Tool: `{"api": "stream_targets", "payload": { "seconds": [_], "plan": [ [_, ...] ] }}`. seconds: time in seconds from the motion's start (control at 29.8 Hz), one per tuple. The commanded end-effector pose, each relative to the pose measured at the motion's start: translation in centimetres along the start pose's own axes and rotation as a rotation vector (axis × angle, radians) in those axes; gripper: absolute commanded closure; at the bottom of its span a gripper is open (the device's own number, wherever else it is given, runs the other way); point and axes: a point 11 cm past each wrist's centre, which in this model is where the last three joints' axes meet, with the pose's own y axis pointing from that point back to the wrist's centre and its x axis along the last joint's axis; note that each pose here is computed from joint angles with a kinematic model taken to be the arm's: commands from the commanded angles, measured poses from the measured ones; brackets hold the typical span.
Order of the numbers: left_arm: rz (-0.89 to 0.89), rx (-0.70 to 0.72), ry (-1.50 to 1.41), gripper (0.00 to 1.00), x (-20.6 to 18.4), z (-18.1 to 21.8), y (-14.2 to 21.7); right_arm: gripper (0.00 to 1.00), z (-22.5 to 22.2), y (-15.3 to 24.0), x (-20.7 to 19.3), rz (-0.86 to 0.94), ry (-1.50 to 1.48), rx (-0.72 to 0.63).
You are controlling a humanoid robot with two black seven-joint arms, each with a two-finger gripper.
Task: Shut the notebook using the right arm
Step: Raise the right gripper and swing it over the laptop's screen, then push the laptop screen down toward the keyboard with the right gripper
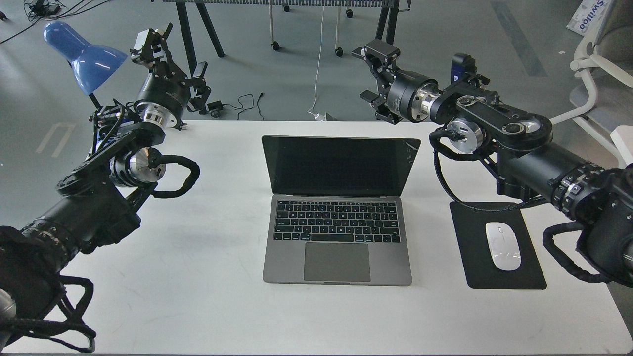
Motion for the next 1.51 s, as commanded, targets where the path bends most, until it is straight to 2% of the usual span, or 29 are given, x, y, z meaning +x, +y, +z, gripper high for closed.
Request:
{"api": "stream_targets", "payload": {
  "seconds": [0.0,0.27,0.87,1.47],
  "plan": [
    [0.002,-0.001,0.000,0.00,0.1,0.0,0.0,0.00,-0.3,-0.1,-0.4,-0.026,0.007,0.002],
    [0.000,-0.001,0.001,0.00,0.0,0.0,0.0,0.00,1.7,-0.2,-4.0,-0.152,0.085,-0.067],
    [0.004,0.000,-0.001,0.00,0.2,0.0,0.1,0.00,2.2,1.7,-4.4,-0.217,0.101,-0.082],
    [0.004,-0.002,0.000,0.00,0.1,0.1,0.0,0.00,7.1,4.9,-6.7,-0.348,0.152,-0.222]
  ]
}}
